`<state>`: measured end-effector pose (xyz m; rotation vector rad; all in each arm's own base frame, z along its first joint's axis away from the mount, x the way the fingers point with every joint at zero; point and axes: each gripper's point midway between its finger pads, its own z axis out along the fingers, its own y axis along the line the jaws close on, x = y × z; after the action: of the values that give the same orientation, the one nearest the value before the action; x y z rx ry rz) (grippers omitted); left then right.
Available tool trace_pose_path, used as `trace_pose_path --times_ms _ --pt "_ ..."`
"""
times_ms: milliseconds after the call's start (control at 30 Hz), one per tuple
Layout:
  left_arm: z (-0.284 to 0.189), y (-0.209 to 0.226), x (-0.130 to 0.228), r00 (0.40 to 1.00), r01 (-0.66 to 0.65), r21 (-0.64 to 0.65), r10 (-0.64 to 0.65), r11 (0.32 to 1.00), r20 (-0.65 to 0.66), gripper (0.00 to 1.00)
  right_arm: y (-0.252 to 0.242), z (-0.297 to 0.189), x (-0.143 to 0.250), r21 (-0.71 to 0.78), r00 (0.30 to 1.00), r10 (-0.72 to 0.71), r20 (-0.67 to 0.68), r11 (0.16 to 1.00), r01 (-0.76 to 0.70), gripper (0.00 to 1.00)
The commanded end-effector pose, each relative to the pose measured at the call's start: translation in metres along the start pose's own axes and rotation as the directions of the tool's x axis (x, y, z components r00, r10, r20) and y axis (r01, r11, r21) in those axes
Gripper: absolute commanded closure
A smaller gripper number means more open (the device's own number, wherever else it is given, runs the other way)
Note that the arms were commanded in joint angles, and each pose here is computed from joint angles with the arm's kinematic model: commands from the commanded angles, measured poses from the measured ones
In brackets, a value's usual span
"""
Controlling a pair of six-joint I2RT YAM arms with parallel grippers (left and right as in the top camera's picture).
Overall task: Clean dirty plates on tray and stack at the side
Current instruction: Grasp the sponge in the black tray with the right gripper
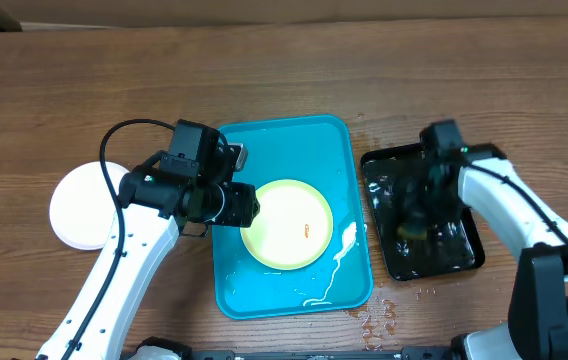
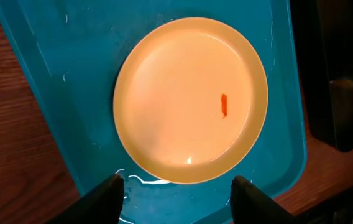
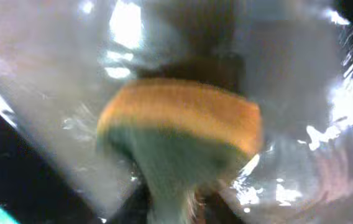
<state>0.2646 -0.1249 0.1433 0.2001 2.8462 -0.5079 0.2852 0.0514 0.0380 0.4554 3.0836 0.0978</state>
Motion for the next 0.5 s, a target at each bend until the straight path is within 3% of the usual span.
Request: trace_pose_path --times_ms 0,100,267,333,467 --pt "-0.007 -0.004 -0.003 1.0 -0.026 0.016 0.025 1.0 0.017 0.43 0.007 -0.032 -0.022 -0.003 0.993 -0.062 0.101 0.998 0.063 0.47" --pt "-0.007 -0.004 -0.002 1.0 -0.025 0.015 0.025 1.0 0.013 0.43 0.004 -0.03 -0.014 0.009 0.995 -0.071 0.065 0.997 0.07 0.44" --pt "-0.007 -0.001 -0.003 1.0 -0.024 -0.005 0.024 1.0 0.018 0.4 0.003 -0.025 -0.012 0.01 0.996 -0.064 0.061 0.998 0.064 0.47" --pt "-0.007 0.003 -0.004 0.999 -0.023 -0.024 0.024 0.999 0.021 0.39 0.003 -0.02 -0.014 0.004 0.995 -0.064 0.076 0.998 0.064 0.5" --pt "-0.007 0.004 -0.004 0.999 -0.023 -0.033 0.024 0.999 0.022 0.38 0.002 -0.003 -0.013 -0.007 0.995 -0.024 0.093 1.0 0.025 0.66"
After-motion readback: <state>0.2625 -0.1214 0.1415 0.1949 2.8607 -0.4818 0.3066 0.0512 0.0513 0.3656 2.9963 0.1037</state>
